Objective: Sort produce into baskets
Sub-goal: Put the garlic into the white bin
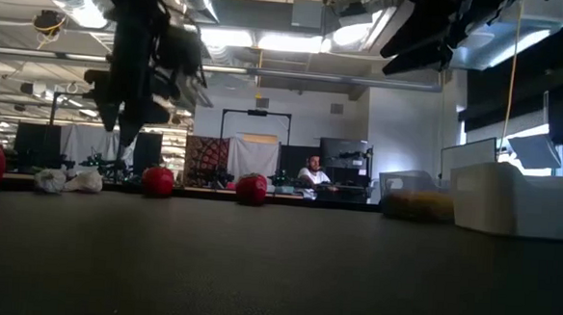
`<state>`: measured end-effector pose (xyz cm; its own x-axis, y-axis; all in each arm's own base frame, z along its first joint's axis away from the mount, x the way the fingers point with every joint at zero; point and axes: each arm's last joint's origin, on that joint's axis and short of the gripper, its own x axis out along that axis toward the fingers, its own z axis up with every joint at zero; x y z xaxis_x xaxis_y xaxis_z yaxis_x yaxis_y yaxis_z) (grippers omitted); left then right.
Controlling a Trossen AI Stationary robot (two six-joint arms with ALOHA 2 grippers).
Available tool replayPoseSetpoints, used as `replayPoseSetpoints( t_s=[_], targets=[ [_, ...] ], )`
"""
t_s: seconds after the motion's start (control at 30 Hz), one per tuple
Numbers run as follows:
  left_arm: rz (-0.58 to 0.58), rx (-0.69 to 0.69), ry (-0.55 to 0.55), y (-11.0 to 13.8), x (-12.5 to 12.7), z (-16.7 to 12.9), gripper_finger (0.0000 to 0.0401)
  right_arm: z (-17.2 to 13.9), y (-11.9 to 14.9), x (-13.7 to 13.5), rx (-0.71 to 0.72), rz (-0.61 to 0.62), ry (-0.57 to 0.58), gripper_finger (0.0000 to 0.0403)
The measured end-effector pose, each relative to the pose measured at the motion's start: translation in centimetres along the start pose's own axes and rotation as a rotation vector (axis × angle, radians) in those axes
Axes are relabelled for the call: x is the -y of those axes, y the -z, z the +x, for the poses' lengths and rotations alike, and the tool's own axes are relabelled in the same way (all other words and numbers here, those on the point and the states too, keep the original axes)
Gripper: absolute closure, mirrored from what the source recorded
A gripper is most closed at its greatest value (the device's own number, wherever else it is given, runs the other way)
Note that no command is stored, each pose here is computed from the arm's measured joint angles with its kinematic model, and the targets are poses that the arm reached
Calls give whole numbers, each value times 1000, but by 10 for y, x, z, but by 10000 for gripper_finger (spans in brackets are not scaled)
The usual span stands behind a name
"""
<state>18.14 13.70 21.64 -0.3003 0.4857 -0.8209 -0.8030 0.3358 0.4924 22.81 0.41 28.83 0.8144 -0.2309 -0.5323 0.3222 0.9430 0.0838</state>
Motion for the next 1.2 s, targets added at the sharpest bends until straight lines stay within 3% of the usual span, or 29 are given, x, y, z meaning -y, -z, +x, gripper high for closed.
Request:
replayPoseSetpoints(
  t_s=[0.6, 0.83, 1.07, 1.2],
  targets=[
    [107, -289, -142, -18, 8, 86, 125, 0, 0, 0, 3, 1, 0, 150],
    [142, -374, -206, -18, 6, 112, 125, 6, 12, 2, -20, -5, 6, 150],
    [212, -398, -203, -19, 7, 124, 126, 8, 15, 2, -29, -7, 9, 150],
    [235, -396, -193, -20, 8, 124, 153, 8, 15, 2, -30, -8, 9, 150]
  ],
)
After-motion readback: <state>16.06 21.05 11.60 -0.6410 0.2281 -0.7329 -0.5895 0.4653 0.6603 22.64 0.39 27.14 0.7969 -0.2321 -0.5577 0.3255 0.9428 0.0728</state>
